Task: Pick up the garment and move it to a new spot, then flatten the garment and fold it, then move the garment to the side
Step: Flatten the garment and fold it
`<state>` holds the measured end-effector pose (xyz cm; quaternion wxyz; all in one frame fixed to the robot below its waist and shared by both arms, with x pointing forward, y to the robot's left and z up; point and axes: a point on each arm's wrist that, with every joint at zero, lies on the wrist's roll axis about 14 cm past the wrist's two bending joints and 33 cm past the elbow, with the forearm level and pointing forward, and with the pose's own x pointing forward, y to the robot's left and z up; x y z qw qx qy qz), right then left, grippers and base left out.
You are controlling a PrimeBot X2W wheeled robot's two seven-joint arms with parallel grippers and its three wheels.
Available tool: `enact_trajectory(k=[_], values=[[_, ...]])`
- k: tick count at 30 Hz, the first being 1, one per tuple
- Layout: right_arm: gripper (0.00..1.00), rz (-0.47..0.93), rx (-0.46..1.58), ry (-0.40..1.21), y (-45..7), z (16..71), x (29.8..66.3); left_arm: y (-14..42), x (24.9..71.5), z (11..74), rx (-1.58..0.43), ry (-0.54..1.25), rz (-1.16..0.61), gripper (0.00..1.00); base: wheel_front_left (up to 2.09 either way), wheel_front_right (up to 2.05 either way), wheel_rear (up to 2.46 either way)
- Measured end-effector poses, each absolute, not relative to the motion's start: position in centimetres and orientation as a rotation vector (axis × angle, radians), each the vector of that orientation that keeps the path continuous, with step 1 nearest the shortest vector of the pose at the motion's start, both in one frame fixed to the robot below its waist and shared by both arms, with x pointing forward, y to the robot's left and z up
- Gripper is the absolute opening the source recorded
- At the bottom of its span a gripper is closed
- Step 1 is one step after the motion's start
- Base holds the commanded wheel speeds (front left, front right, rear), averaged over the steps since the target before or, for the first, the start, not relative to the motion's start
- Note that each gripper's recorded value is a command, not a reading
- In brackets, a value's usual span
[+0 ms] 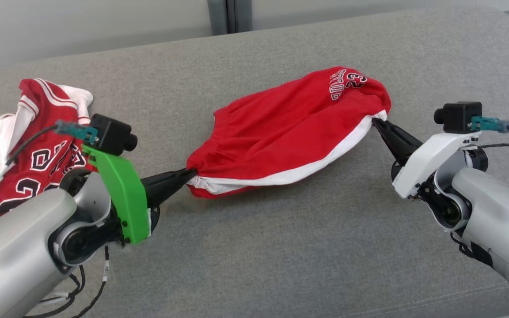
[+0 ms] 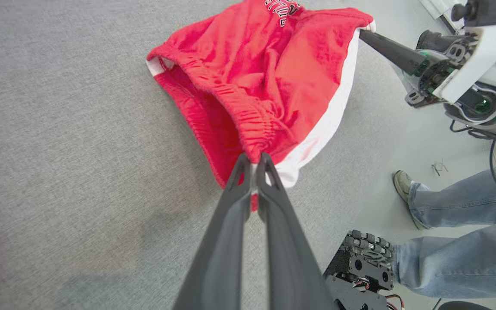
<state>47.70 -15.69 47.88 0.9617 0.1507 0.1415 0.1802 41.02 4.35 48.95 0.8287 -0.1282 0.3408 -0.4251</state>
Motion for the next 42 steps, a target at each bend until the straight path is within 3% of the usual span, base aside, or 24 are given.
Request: enact_trajectory(k=[11, 19, 24, 31, 42], values=[[0.0, 0.336, 0.52, 0.076, -17.4, 53.4, 42.6, 8.4, 40.9, 53.9, -0.429, 0.312, -0.738, 0.0, 0.0, 0.0, 0.0], [0.0, 0.274, 0.627, 0.042, -17.6, 51.8, 38.5, 8.8, 40.8, 53.2, -0.467, 0.193, -0.548, 0.0, 0.0, 0.0, 0.0], [0.0, 0.281, 0.599, 0.065, -16.7, 50.6, 38.6, 8.3, 40.5, 51.5, -0.425, 0.182, -0.531, 0.0, 0.0, 0.0, 0.0], [0.0, 0.343, 0.508, -0.007, -15.6, 53.6, 44.9, 7.7, 46.0, 52.5, -0.381, 0.182, -0.577, 0.0, 0.0, 0.0, 0.0], [0.0, 0.398, 0.377, -0.101, -14.1, 60.3, 58.8, 7.2, 59.0, 54.5, -0.399, 0.343, -0.615, 0.0, 0.0, 0.0, 0.0]])
